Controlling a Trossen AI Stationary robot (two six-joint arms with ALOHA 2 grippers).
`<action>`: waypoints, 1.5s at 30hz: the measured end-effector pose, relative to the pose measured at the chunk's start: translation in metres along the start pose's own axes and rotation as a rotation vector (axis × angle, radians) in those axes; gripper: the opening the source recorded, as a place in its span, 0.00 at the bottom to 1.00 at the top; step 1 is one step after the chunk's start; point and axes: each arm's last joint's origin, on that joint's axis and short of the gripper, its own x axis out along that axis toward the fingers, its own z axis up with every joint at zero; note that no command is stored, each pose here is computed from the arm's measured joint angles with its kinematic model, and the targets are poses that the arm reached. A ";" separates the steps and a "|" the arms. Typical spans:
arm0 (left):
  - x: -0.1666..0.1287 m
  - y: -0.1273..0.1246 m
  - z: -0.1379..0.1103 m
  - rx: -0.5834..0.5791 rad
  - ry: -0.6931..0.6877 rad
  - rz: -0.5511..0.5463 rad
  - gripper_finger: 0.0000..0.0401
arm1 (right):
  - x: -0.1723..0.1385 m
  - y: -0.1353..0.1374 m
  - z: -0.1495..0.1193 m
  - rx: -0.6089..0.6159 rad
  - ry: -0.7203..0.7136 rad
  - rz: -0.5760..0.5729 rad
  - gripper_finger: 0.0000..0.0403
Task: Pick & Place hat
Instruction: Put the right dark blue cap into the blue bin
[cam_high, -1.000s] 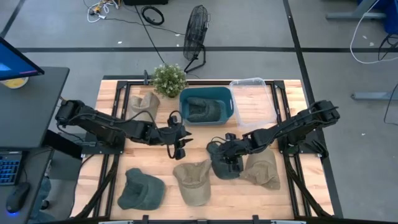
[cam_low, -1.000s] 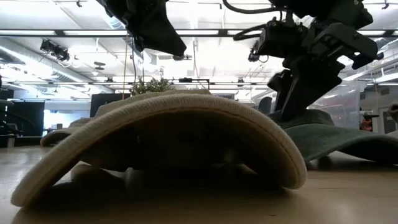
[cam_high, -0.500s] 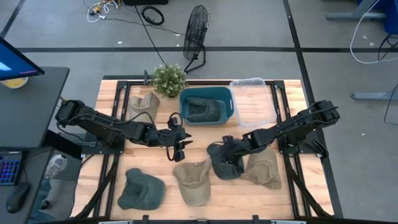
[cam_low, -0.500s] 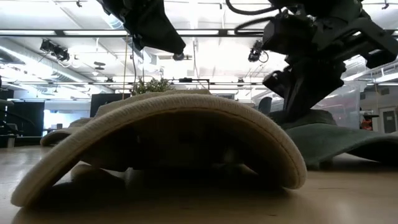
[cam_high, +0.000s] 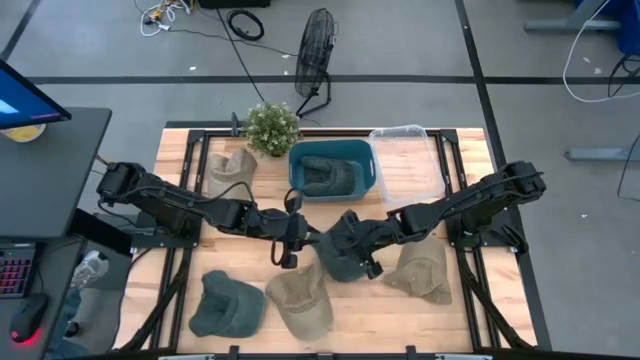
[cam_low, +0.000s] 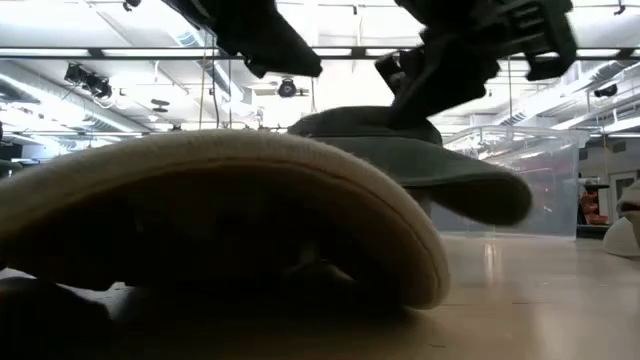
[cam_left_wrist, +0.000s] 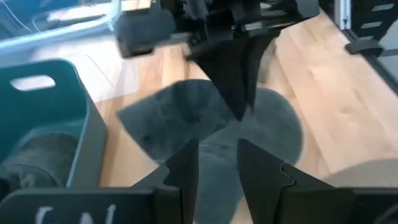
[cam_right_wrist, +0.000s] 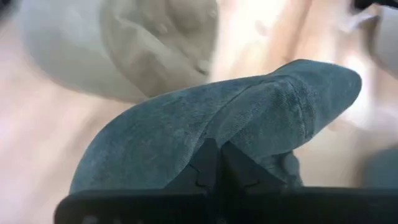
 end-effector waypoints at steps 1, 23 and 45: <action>0.001 0.000 0.000 0.002 -0.001 0.008 0.29 | -0.003 -0.004 0.004 -0.024 0.034 -0.027 0.01; 0.001 0.001 0.002 -0.022 -0.021 0.066 0.29 | -0.067 -0.135 0.015 -0.984 0.567 -0.302 0.00; 0.000 0.003 0.000 -0.045 -0.004 0.094 0.29 | -0.036 -0.151 -0.064 -1.024 0.325 -0.076 0.03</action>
